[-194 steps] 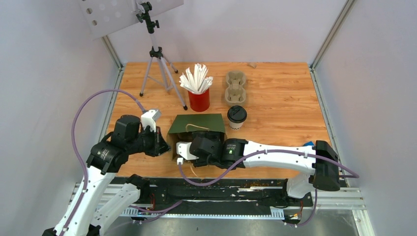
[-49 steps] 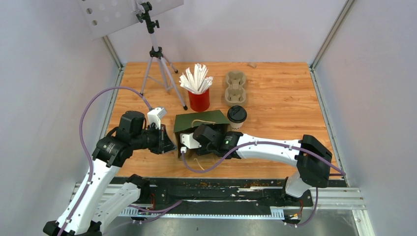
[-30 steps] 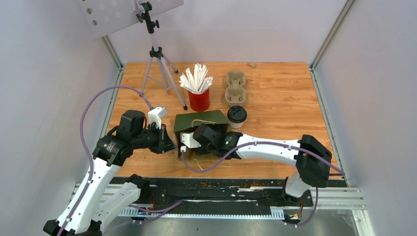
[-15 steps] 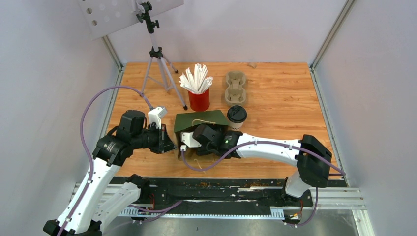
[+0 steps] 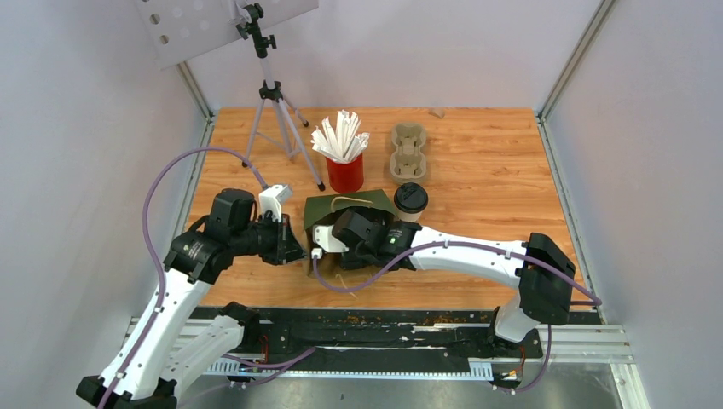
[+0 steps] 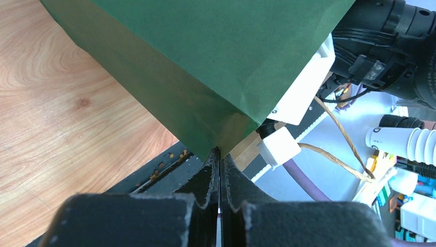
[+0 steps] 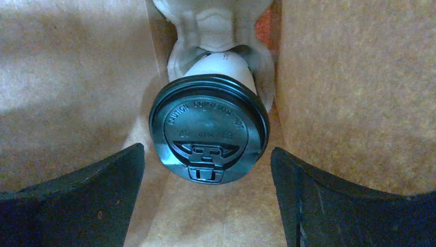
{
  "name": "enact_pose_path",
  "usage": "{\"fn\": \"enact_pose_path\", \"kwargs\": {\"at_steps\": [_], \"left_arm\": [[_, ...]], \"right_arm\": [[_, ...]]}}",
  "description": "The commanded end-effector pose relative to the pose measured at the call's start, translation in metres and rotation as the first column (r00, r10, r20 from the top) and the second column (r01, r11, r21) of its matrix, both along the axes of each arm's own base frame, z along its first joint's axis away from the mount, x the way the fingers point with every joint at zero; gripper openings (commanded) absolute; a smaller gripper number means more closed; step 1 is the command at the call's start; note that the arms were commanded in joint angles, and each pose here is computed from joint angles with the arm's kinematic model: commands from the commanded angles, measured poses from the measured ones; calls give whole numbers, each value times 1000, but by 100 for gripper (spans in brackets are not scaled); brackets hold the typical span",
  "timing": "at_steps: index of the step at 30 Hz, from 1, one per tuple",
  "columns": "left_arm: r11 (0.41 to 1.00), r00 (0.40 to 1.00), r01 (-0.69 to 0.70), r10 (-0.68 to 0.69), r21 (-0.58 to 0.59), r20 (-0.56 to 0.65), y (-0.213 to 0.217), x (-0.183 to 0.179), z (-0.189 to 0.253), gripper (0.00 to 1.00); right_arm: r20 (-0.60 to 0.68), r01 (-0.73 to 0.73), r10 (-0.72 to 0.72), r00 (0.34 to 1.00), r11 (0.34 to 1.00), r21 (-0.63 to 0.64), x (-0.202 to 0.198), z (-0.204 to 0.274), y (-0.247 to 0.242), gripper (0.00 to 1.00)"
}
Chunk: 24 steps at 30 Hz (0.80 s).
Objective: Pack the takeout coffee
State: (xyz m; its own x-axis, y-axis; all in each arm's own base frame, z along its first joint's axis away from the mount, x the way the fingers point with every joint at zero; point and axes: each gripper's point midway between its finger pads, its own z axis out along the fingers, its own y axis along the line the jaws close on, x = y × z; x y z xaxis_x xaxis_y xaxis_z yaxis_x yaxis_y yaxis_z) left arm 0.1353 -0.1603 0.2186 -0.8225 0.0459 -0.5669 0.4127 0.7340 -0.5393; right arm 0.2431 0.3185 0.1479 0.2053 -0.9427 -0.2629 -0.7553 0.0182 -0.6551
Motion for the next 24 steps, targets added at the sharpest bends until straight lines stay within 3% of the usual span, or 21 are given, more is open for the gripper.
{"fn": "enact_pose_path", "kwargs": {"at_steps": [1,24], "left_arm": [[1000,999,-8,9,-10,39,-1,6,14,0],[999,999,-31,31,14,20,-1,16,16,0]], "right_arm": [[10,21,-22,1000,997,72,3,26,7,92],[-267,-42,90,960,982,183,-53,74,20,85]]}}
